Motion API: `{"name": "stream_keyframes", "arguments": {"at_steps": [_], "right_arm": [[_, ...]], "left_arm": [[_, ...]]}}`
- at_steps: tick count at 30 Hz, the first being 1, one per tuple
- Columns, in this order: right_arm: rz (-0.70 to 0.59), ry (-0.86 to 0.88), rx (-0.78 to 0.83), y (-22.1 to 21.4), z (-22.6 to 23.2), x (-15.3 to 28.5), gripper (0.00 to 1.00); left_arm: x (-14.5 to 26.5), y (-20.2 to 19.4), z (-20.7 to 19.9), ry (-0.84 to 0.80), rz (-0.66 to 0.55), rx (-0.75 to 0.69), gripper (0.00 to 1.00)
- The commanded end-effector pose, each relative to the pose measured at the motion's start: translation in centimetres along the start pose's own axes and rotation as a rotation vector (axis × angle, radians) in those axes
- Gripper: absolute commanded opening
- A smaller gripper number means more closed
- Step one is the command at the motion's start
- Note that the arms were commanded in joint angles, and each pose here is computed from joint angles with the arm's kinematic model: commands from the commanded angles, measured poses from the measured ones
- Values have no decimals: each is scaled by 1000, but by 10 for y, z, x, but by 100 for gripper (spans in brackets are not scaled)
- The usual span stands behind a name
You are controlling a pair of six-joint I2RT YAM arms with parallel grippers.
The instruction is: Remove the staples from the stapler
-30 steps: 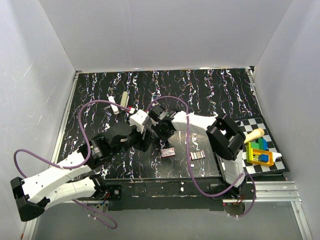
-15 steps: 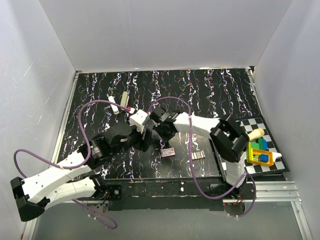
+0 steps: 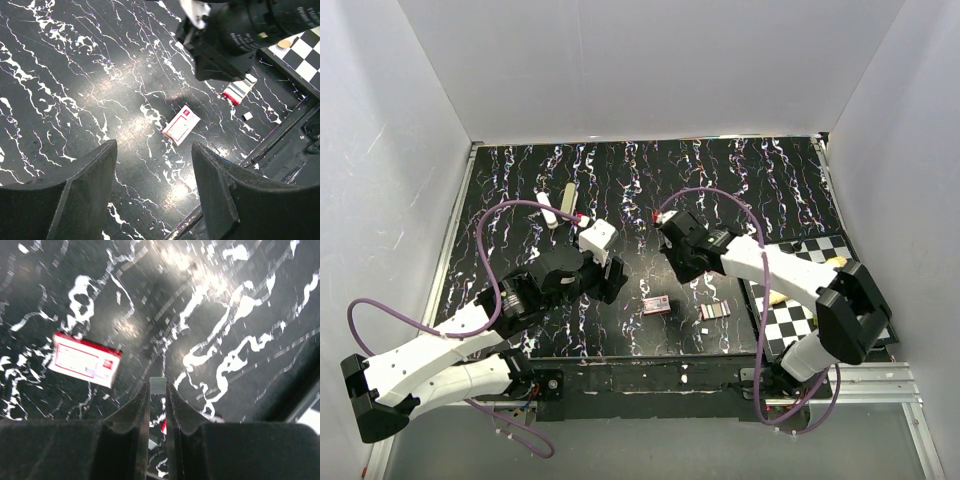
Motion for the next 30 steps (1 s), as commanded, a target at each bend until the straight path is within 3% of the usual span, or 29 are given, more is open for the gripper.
{"name": "stream_keyframes", "arguments": {"at_steps": [1,12,30], "right_arm": [[-12,-45,-93,-17,-18,12,15],[17,-79,-248,-53,-43,17,16],[92,-125,-350,-83,-61,7,17]], "left_arm": [[0,1,3,20,-14,10,61],[-2,-2,1,16,-7,21,61],[-9,-4,-2,3,14,20,62]]}}
Point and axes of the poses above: each gripper's point midway between its finger pads, its own x axis back along the fingers, its own z axis along the line the jaws close on, y = z × x, the point moved 8 cm from there along x, back along the fingers, and after that the axes turned 9 degrees about -x, right-handed, at the moved point
